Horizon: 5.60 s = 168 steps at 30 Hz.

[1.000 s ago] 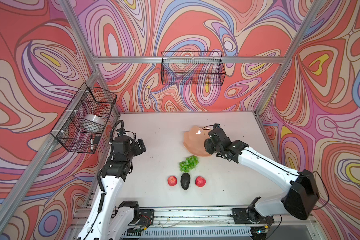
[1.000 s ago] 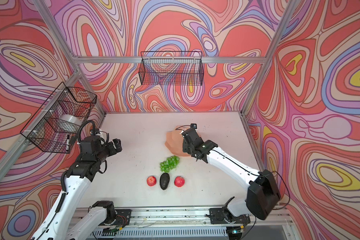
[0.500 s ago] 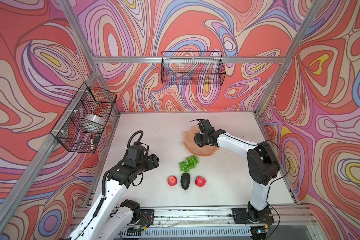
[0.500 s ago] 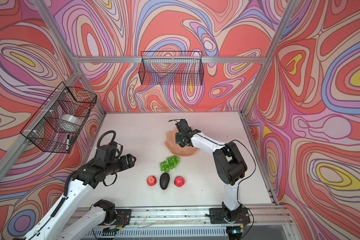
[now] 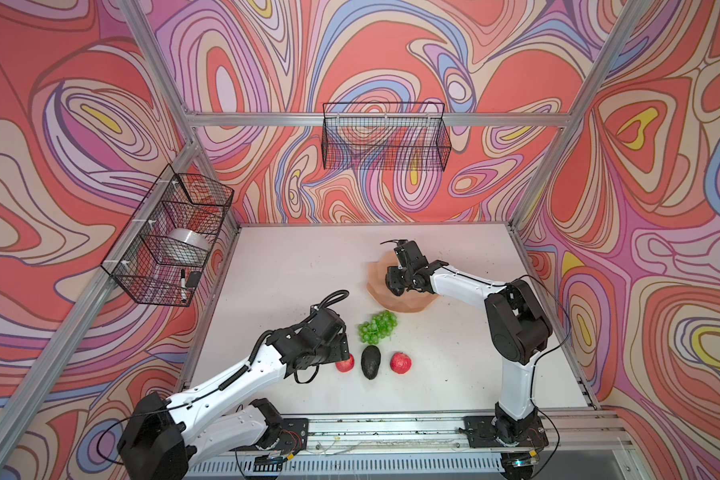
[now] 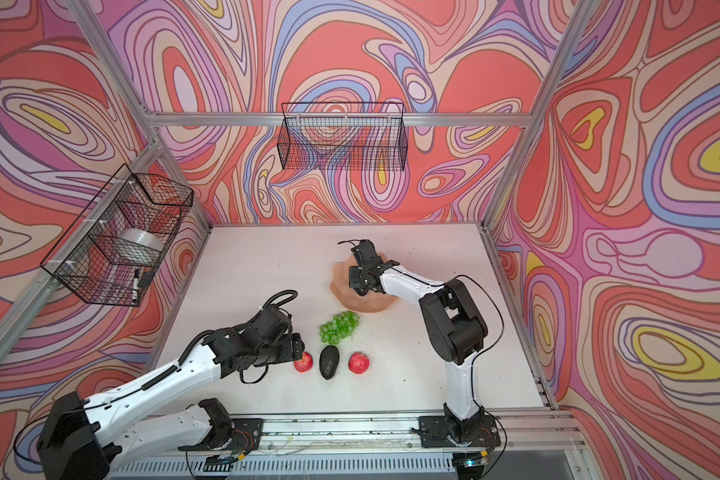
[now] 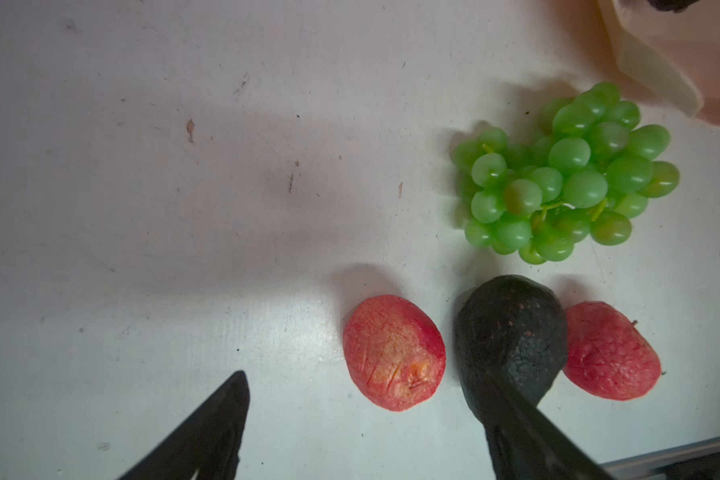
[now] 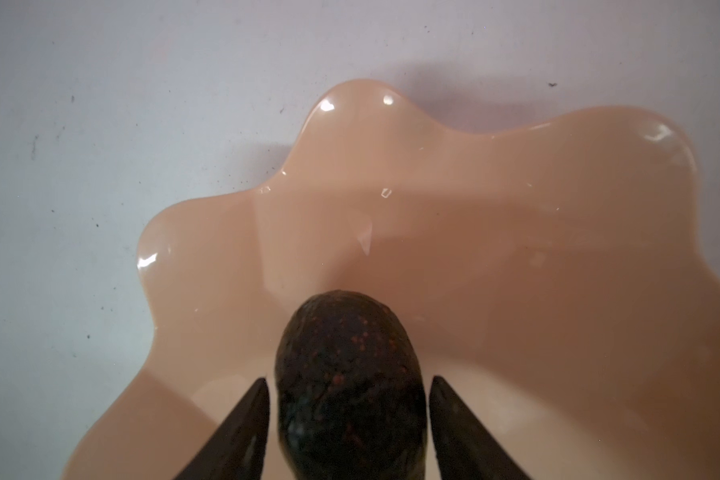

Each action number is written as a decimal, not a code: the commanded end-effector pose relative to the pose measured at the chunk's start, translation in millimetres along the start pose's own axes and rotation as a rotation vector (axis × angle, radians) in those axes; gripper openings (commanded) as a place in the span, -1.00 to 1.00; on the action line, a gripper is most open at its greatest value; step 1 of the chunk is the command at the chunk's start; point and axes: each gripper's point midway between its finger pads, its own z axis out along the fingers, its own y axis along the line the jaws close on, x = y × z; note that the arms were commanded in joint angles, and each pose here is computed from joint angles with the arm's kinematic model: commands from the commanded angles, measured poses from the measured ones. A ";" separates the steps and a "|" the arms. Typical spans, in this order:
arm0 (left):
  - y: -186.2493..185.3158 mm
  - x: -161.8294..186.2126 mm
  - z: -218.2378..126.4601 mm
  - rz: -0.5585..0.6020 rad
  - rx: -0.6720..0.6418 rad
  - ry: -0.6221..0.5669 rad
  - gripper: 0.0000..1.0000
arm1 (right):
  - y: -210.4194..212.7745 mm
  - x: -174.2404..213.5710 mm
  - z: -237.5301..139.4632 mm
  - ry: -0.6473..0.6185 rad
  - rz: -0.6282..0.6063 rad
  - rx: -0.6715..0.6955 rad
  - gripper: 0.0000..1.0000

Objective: Place and organize the fake fruits in the fruit bowl
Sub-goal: 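Drop the avocado into the bowl with right gripper while left reaches for apple, then carry the red apple with the left gripper into the bowl and release it, then grasp the other red apple with the right gripper while the left gripper withdraws, then place the red apple into the bowl with the right gripper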

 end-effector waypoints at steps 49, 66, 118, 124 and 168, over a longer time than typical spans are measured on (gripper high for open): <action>-267.9 -168.2 126.5 0.369 0.140 -0.064 -0.20 | -114.7 141.1 -209.3 -0.193 0.399 0.074 0.68; -266.6 -172.0 141.0 0.313 0.161 -0.056 0.36 | -84.9 141.8 -196.8 -0.106 0.286 -0.056 0.60; 68.5 -130.2 -123.8 -0.190 -0.155 -0.800 0.89 | 56.1 217.5 -147.8 0.229 -0.031 -0.095 0.63; 70.9 -128.2 -123.4 -0.192 -0.159 -0.798 0.90 | 66.3 246.8 -139.7 0.289 -0.040 -0.081 0.70; 82.9 -85.2 -102.6 -0.201 -0.104 -0.624 0.91 | -45.2 -39.3 -6.5 -0.024 0.004 0.070 -0.03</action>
